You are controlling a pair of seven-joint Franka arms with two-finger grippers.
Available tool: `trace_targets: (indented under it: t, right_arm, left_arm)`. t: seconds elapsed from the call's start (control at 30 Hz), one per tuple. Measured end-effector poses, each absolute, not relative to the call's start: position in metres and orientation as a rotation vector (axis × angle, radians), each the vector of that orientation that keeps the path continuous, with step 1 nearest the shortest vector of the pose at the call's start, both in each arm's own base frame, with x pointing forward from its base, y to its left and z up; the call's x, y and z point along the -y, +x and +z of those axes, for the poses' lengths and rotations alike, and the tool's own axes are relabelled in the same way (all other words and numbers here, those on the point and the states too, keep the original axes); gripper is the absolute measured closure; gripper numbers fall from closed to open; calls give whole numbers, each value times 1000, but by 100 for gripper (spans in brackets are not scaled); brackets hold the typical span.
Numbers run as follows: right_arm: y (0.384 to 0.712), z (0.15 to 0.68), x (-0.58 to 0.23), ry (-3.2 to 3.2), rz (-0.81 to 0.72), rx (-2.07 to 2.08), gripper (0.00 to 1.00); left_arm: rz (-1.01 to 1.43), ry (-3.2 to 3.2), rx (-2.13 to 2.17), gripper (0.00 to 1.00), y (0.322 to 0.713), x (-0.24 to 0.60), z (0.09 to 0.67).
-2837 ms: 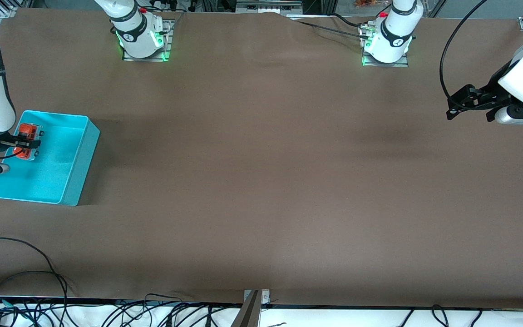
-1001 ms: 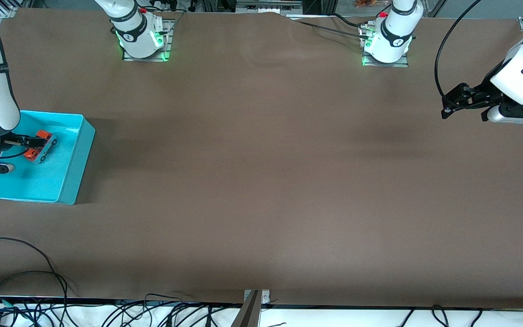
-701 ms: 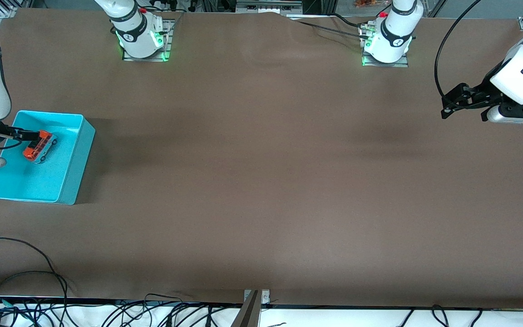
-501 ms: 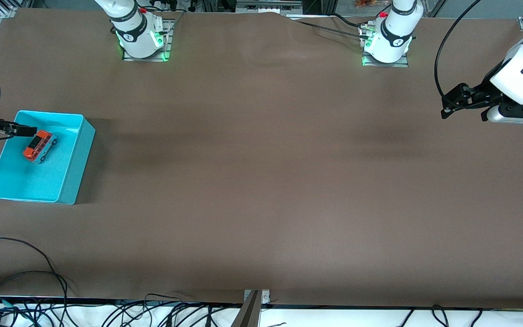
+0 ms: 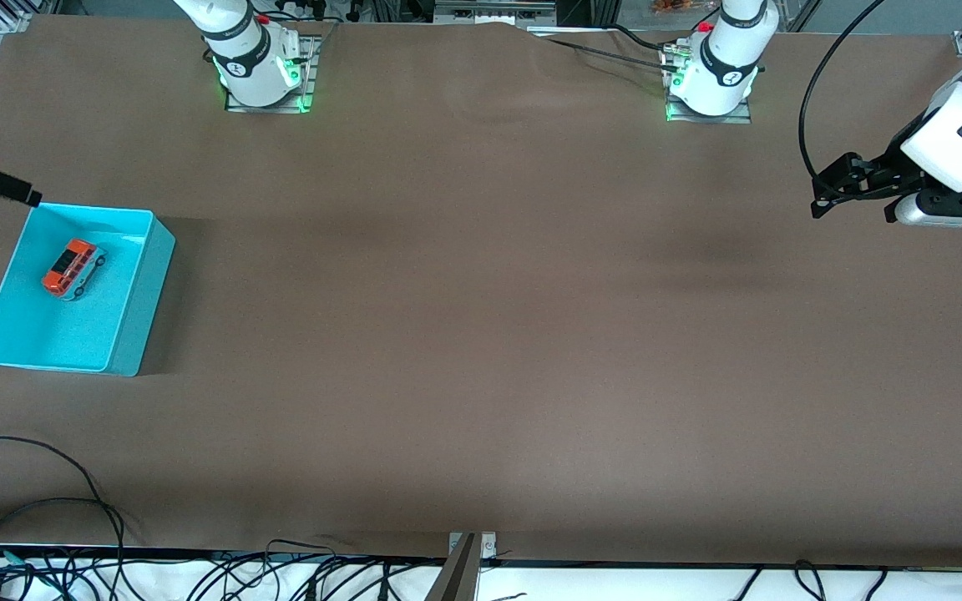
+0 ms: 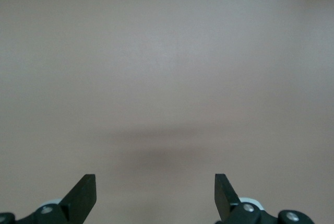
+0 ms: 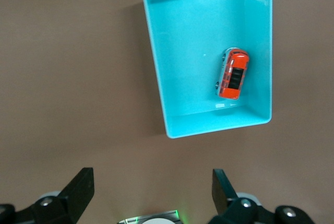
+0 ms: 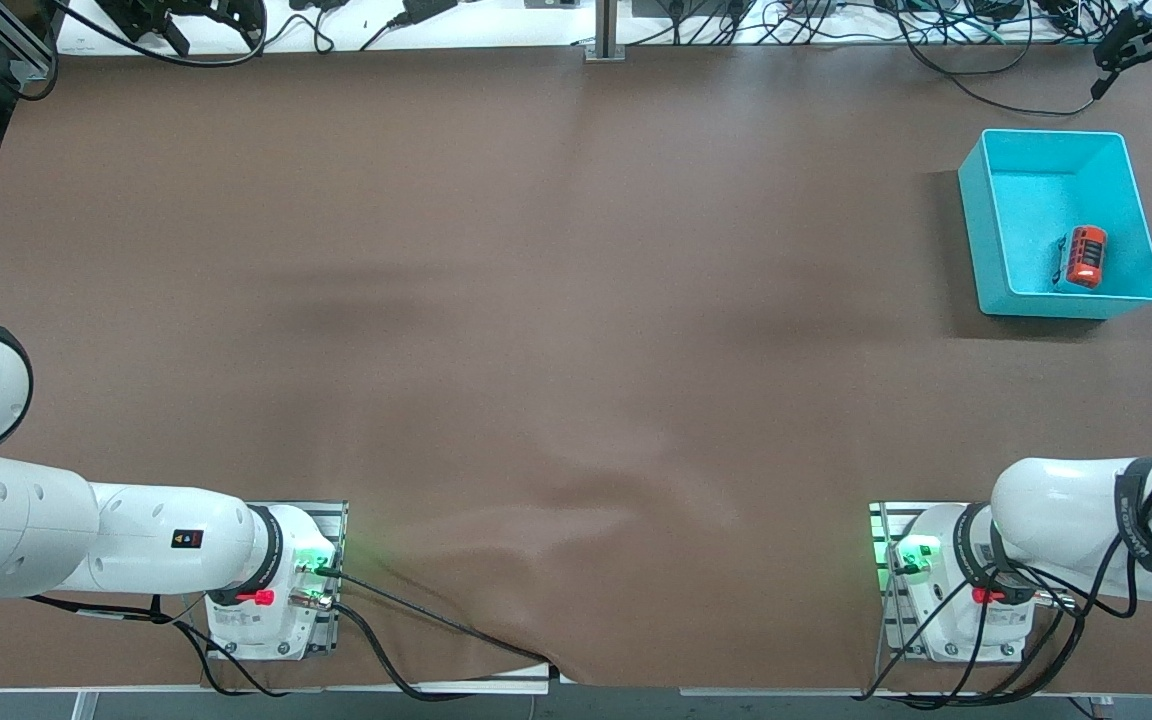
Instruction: Wind up bus and store in blue box
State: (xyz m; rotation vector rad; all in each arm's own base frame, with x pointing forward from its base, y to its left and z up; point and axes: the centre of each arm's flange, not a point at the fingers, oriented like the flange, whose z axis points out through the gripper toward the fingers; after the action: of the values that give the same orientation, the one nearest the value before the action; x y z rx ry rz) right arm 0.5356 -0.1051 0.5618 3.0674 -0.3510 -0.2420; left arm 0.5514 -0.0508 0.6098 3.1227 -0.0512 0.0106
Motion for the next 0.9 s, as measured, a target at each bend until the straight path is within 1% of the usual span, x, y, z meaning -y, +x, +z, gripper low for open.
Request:
trace_targets:
  t: [0.1,0.23,0.6,0.9]
  right_arm:
    - [526,576,76,3081,-206,371,0]
    - [523,584,48,3131,-173,449,0]
    - [541,585,33,3177,8,473,0]
    - [548,574,21,3196,-4,288,0]
  left_arm:
    - [10,3123,51,0,551,51,610]
    - [10,3123,51,0,551,51,610]
    - [-9,3124,43,0,550,51,609]
    - [-11,3124,16,0,550,51,609]
